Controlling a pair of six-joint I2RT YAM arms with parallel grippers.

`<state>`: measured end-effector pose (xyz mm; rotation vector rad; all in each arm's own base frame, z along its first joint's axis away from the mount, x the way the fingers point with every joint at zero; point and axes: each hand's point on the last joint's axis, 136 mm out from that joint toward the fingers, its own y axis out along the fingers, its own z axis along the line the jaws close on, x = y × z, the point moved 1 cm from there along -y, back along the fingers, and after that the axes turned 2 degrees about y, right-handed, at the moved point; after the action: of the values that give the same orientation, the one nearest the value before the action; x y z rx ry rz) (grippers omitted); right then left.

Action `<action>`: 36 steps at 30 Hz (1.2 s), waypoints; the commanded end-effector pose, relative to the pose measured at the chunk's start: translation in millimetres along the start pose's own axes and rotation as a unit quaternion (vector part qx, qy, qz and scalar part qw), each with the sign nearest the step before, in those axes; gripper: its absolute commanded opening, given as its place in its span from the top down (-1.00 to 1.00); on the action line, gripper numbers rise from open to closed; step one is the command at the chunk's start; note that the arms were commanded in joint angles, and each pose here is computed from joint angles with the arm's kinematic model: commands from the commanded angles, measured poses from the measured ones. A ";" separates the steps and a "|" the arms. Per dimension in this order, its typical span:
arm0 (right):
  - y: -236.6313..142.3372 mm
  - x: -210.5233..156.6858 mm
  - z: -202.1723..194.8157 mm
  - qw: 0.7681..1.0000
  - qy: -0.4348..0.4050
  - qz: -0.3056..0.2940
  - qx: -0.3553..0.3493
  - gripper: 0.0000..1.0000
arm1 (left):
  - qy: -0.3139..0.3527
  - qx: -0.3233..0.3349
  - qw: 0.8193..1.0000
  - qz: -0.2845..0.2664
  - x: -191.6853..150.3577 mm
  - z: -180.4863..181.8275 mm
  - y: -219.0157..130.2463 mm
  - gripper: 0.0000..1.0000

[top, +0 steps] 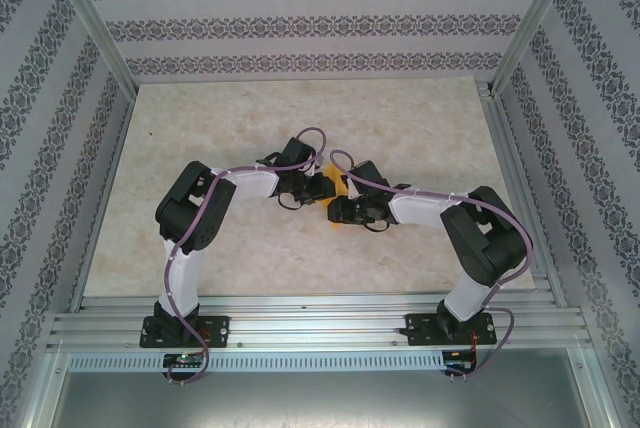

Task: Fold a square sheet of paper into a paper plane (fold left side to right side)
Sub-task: Fourth fold the wing at the center of the table.

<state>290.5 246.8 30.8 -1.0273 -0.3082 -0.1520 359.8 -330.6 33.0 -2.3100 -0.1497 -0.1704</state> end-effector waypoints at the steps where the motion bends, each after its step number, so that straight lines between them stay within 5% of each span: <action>1: 3.2 5.6 0.2 1.000 -0.012 -0.006 -0.015 0.29 | -0.006 0.054 0.998 0.024 -19.7 29.6 15.3 0.42; 7: 4.4 7.1 -0.6 1.000 -0.012 -0.006 -0.011 0.60 | -0.005 0.057 0.998 0.024 -20.1 29.9 15.0 0.42; 15: 1.2 8.8 0.2 0.999 -0.004 -0.013 0.029 0.75 | -0.007 0.063 0.998 0.028 -21.5 34.9 18.3 0.30; 36: 9.0 4.1 -12.1 0.995 0.039 -0.011 0.089 0.72 | 0.016 0.146 0.987 0.065 -34.0 58.8 27.5 0.17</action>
<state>298.1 242.0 23.6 -0.8606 -0.2689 -0.1740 361.9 -339.7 33.6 -2.2347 -0.0910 -0.2177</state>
